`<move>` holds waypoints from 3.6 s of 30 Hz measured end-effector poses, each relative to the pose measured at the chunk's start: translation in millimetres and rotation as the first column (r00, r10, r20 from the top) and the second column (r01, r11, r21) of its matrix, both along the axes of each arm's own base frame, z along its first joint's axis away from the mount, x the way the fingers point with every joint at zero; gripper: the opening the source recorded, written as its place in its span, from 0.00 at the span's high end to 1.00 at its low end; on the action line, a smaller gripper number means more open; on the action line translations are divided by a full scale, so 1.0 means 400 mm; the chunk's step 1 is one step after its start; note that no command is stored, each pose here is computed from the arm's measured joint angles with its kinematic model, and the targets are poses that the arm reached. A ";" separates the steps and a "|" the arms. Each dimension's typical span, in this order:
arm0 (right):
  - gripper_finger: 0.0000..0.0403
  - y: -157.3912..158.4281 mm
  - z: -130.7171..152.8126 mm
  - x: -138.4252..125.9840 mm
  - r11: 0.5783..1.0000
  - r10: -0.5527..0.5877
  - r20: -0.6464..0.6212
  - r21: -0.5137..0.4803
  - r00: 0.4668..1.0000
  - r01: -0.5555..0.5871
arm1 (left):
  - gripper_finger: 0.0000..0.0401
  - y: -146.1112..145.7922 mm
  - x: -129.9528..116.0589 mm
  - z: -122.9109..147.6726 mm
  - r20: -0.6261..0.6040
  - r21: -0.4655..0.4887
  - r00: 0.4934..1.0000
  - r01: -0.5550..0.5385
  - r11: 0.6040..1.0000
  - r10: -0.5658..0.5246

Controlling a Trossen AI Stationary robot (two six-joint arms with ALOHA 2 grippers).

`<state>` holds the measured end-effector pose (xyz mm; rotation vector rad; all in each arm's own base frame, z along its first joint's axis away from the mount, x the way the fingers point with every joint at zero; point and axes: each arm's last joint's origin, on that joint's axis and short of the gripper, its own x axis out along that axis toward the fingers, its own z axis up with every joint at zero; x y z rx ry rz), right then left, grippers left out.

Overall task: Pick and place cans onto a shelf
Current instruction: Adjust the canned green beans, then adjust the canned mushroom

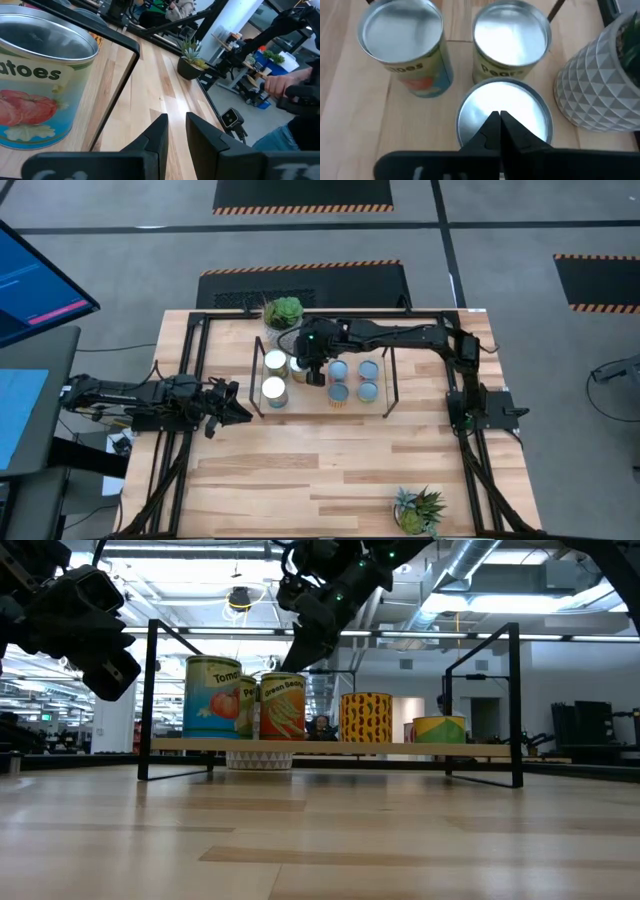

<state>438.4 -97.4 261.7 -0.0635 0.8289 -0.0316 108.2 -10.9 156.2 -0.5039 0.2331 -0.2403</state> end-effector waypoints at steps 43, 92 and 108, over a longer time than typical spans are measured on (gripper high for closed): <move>0.96 -0.005 0.087 -0.010 0.999 -0.051 -0.040 -0.019 0.998 0.051 | 0.86 0.000 0.000 0.000 0.001 0.004 1.000 0.001 1.000 -0.001; 0.98 0.095 0.005 -0.339 0.961 -0.272 -0.101 0.030 0.957 0.276 | 0.86 -0.004 -0.001 0.001 -0.015 -0.068 0.999 0.041 0.997 -0.042; 0.97 0.035 -0.035 -0.170 0.994 -0.101 -0.168 0.021 0.981 0.107 | 0.86 -0.003 -0.001 0.001 -0.022 -0.088 0.999 0.029 0.996 -0.031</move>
